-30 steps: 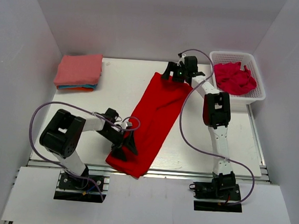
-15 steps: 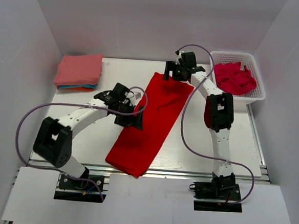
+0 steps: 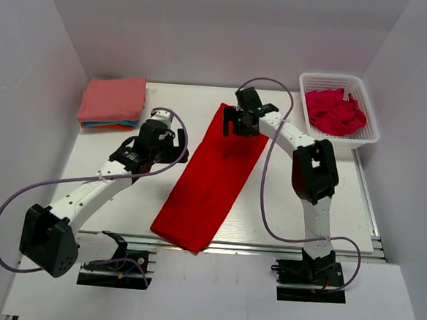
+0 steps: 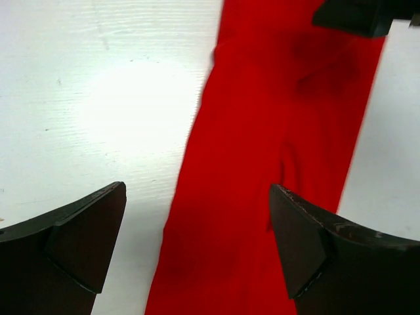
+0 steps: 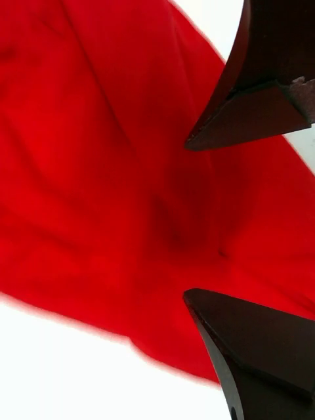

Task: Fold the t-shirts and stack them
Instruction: Rotate the tshirt 80 degrees

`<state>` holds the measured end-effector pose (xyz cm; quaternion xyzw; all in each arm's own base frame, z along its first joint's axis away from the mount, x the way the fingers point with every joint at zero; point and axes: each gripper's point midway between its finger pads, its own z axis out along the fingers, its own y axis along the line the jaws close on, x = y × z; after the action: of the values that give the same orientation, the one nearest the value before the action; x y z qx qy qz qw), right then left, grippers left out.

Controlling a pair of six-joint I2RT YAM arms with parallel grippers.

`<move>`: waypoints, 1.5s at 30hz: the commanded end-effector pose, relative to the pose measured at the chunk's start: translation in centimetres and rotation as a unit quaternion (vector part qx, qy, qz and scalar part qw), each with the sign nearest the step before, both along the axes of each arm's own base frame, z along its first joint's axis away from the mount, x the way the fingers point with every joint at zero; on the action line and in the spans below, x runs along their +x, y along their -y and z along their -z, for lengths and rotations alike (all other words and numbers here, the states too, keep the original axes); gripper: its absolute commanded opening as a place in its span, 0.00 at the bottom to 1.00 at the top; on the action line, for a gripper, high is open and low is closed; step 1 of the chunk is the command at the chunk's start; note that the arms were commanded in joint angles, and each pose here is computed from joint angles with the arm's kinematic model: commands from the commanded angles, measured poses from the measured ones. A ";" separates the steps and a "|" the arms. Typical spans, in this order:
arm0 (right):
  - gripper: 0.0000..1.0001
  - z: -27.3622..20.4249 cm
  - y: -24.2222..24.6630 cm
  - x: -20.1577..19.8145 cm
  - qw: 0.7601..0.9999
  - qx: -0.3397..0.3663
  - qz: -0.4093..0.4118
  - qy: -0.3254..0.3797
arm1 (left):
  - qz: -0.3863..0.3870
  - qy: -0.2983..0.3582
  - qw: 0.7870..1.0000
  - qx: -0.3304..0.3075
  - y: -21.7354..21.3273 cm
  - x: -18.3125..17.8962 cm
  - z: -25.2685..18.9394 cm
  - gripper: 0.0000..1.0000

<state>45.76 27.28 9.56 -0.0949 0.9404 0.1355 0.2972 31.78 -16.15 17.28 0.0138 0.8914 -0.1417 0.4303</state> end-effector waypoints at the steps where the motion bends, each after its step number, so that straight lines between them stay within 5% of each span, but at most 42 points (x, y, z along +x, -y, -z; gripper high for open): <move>1: 0.91 2.6 0.4 0.6 0.999 -0.027 0.022 -0.020 | -0.033 0.006 0.999 0.008 -0.6 1.2 1.0 0.99; 7: 0.91 9.0 1.2 0.2 0.992 -0.064 0.054 -0.090 | -0.038 -0.081 0.995 0.049 -0.9 0.4 6.2 0.99; 16: 0.91 13.7 5.2 4.3 0.981 -0.121 0.089 -0.120 | -0.047 -0.075 0.994 0.062 -1.0 1.6 5.8 0.99; 23: 0.91 7.9 6.2 15.5 0.993 -0.061 0.039 0.092 | -0.004 -0.077 0.995 0.056 0.3 2.3 5.6 0.99; 29: 0.91 -6.2 4.1 20.0 0.954 -0.048 -0.051 0.292 | 0.035 -0.099 0.994 0.045 1.6 1.9 6.3 0.99; 33: 0.91 -10.5 2.4 16.0 0.946 -0.045 -0.120 0.298 | 0.052 -0.085 0.995 0.029 2.1 1.5 6.3 0.99; 38: 0.91 -12.3 1.1 7.3 0.963 -0.026 -0.152 0.221 | 0.074 -0.113 0.991 0.019 2.8 0.5 8.2 0.99; 42: 0.91 -5.3 1.3 -1.0 0.976 -0.082 -0.148 0.136 | 0.082 -0.116 0.990 0.013 2.4 -0.9 9.3 0.99; 45: 0.91 -4.1 1.2 -5.8 0.990 -0.042 -0.114 0.077 | 0.091 -0.112 0.989 0.003 2.9 -1.1 9.6 0.99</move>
<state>43.62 27.31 19.27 -0.2791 0.8484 0.1274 0.4313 30.40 -18.10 6.16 0.0692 0.9443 -0.1453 0.2869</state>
